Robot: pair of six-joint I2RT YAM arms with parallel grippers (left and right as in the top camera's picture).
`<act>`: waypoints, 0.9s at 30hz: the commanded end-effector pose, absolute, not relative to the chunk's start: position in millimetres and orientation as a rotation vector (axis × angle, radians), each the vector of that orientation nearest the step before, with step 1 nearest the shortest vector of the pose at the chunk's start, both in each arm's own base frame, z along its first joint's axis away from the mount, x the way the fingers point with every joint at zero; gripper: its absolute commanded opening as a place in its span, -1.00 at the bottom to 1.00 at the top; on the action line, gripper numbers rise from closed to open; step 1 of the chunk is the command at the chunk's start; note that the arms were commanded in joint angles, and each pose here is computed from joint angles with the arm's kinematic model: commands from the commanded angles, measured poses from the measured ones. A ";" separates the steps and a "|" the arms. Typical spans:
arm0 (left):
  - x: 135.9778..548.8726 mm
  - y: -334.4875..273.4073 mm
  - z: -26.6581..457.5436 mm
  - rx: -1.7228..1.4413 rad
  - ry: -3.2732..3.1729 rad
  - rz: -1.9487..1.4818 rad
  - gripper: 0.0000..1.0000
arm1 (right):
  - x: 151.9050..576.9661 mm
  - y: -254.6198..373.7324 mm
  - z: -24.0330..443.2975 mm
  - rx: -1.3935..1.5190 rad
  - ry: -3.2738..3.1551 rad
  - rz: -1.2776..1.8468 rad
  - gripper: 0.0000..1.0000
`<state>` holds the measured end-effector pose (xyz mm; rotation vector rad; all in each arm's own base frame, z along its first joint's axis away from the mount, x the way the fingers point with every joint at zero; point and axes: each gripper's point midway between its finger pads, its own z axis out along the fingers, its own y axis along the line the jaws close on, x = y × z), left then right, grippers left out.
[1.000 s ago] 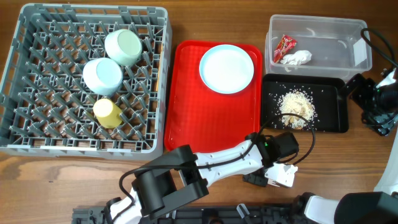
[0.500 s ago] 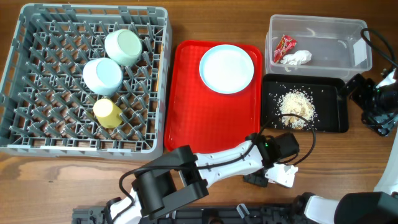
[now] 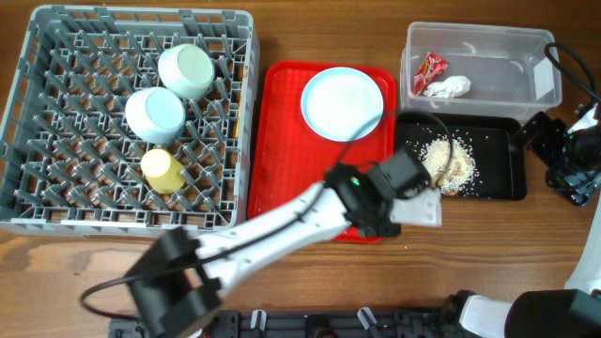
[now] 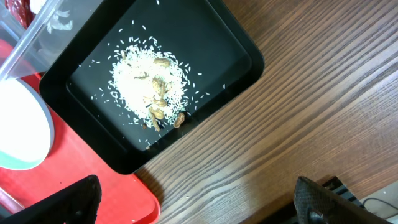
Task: Sort waste into correct bins and load items into the dishwasher rack
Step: 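Drop the white fork into the rack with left gripper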
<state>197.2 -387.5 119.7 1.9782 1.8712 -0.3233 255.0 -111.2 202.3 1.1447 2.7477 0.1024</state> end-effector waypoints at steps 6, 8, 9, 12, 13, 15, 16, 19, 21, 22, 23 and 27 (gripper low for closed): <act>348.4 -246.6 206.1 1.132 2.206 -0.182 -0.92 | 256.5 -110.0 212.3 1.134 2.712 0.117 1.00; 378.4 -204.1 206.9 0.990 2.257 -0.131 -0.92 | 256.6 -110.1 212.3 1.134 2.711 0.117 1.00; 389.9 -186.8 205.3 0.935 2.277 -0.110 -0.92 | 256.6 -110.1 212.3 1.134 2.711 0.116 0.99; 419.7 -138.0 199.5 0.684 2.354 -0.094 -0.92 | 256.6 -110.1 212.3 1.134 2.711 0.117 0.99; 425.5 -129.2 197.6 0.601 2.374 -0.109 -0.92 | 256.6 -110.1 212.3 1.134 2.711 0.117 1.00; 435.8 -109.5 189.6 0.418 2.424 -0.155 -0.92 | 256.6 -110.1 212.3 1.134 2.711 0.117 1.00; 437.2 -106.8 184.3 0.381 2.444 -0.179 -0.92 | 256.6 -110.1 212.3 1.134 2.711 0.117 0.99; 440.2 -104.9 162.7 0.306 2.509 -0.223 -0.92 | 256.5 -110.0 212.3 1.134 2.712 0.117 0.99; 442.0 -105.1 147.7 0.249 2.552 -0.239 -0.92 | 256.4 -109.9 212.3 1.135 2.712 0.117 0.99; 442.3 -105.1 141.0 0.242 2.569 -0.240 -0.92 | 256.5 -110.0 212.3 1.135 2.711 0.117 1.00; 442.8 -105.2 134.7 0.242 2.583 -0.239 -0.92 | 256.4 -109.9 212.3 1.134 2.712 0.117 0.99; 443.9 -98.9 117.1 0.204 2.629 -0.194 -0.89 | 255.5 -109.5 212.1 1.136 2.716 0.117 1.00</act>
